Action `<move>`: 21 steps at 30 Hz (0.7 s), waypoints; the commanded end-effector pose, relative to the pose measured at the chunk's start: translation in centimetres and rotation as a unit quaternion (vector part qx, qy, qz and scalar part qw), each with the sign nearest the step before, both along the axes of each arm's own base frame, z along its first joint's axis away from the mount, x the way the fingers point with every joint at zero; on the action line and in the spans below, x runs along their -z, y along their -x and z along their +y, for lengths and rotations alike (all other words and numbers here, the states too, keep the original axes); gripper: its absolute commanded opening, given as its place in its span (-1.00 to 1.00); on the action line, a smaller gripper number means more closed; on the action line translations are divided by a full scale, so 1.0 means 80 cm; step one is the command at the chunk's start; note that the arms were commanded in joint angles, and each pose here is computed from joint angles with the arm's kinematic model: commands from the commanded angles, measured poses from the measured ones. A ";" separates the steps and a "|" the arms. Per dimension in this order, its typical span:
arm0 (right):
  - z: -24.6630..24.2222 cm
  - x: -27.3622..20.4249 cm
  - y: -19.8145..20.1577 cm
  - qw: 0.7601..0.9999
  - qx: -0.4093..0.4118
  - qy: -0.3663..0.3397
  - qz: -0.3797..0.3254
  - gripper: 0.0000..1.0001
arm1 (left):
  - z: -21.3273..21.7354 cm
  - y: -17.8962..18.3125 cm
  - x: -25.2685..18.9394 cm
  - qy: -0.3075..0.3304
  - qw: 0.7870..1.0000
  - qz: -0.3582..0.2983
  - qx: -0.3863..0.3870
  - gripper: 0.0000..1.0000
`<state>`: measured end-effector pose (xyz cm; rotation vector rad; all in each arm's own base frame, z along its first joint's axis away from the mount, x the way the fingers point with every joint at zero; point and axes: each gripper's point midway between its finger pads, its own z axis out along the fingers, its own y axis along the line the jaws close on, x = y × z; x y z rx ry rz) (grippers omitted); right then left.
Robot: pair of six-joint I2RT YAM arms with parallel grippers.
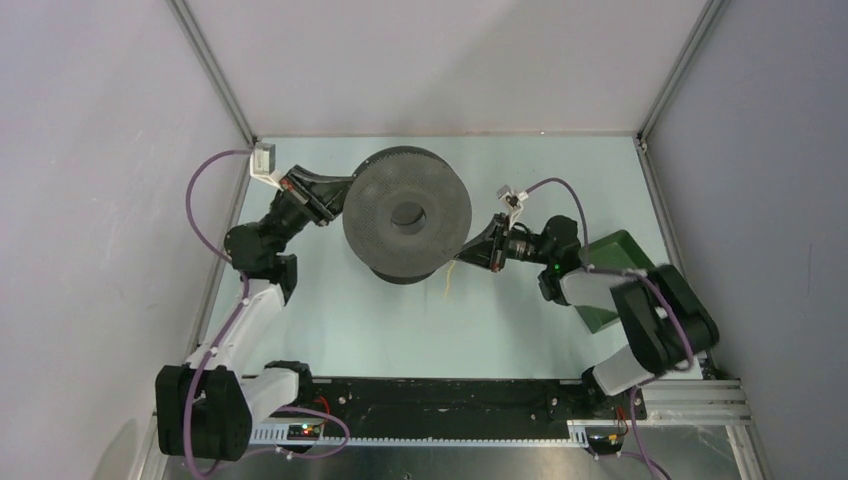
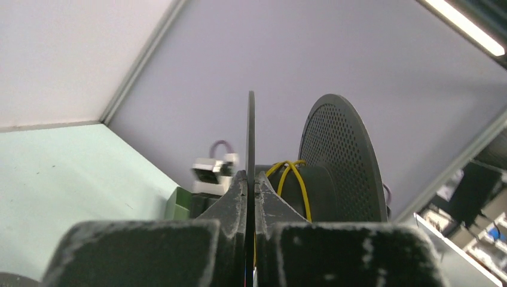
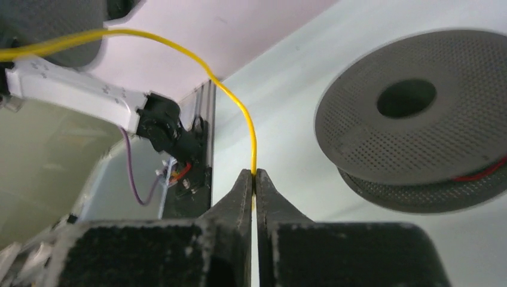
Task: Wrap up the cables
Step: Wrap the cable around the cable reel.
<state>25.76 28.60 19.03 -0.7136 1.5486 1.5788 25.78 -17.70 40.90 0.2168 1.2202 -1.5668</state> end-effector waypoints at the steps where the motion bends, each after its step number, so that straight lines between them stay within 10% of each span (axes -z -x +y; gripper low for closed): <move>1: 0.021 -0.027 0.015 0.992 0.069 0.059 -0.089 -1.00 | 0.037 -0.023 -0.016 0.080 0.991 0.006 -0.104 -1.00; 9: 0.037 -0.075 0.044 0.948 0.157 0.167 -0.220 -1.00 | 0.069 -0.058 0.026 0.050 0.964 0.077 -0.248 -0.99; 21: 0.012 -0.043 0.032 0.908 0.235 0.306 -0.161 -1.00 | 0.077 -0.048 0.023 0.032 0.957 0.076 -0.277 -1.00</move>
